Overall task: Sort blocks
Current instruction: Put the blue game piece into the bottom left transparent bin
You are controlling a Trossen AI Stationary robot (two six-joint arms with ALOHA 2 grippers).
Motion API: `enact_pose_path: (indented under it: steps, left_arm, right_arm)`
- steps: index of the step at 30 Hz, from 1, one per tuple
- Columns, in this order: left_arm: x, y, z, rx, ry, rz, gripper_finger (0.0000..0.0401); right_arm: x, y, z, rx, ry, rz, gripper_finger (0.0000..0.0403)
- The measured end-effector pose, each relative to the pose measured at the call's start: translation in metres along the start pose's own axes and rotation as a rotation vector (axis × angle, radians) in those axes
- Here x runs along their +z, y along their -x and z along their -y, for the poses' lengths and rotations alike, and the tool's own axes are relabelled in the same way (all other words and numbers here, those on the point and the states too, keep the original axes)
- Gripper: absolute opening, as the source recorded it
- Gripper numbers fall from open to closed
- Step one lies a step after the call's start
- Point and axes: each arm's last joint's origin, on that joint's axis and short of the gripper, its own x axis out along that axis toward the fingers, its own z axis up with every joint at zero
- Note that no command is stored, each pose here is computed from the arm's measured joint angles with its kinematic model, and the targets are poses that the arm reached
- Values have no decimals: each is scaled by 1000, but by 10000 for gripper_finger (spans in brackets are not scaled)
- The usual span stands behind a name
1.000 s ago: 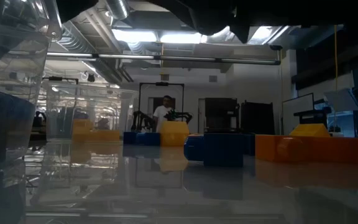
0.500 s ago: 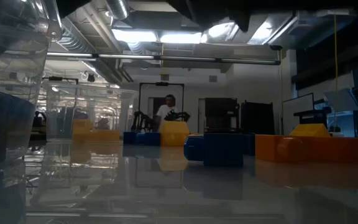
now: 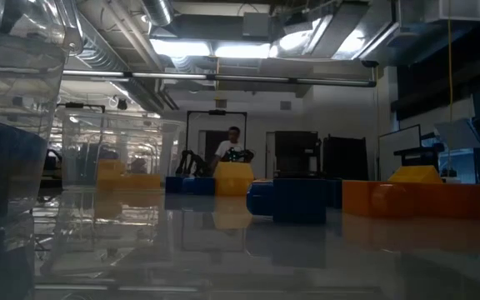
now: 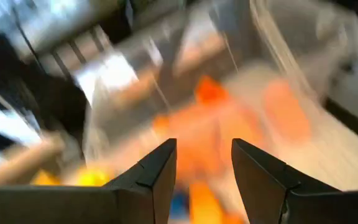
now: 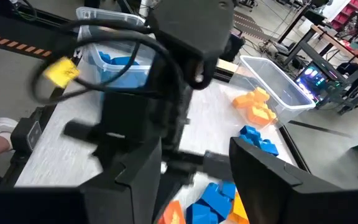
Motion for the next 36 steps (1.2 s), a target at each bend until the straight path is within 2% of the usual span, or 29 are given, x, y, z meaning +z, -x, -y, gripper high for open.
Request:
enact_pose_path:
  steps: [5, 7, 13, 15, 24, 29, 32, 36]
  left_arm:
    - [-18, 27, -8, -186, 142, -292, 143]
    - [-25, 37, -8, -254, 161, -401, 143]
    - [-52, 62, -2, -346, 173, -779, 143]
    - [-56, 67, -1, -352, 181, -844, 143]
    - [-55, 63, -4, -338, 139, -801, 143]
    - [-53, 58, -5, -305, 197, -766, 143]
    - [-60, 50, 0, -309, 197, -793, 146]
    - [-76, 35, 9, -314, 185, -843, 171]
  right_arm:
    - [0, 0, 0, -1, 5, -2, 191]
    - [-1, 0, 0, -3, 8, -3, 191]
    - [-1, -1, -2, -5, 16, -6, 191]
    - [-2, -3, -5, -7, 25, -10, 191]
    - [-8, -12, -21, -19, 69, -30, 191]
    - [-9, -13, -24, -16, 76, -37, 191]
    - [-9, -13, -24, -16, 74, -36, 191]
    - [-9, -13, -24, -30, 79, -28, 191]
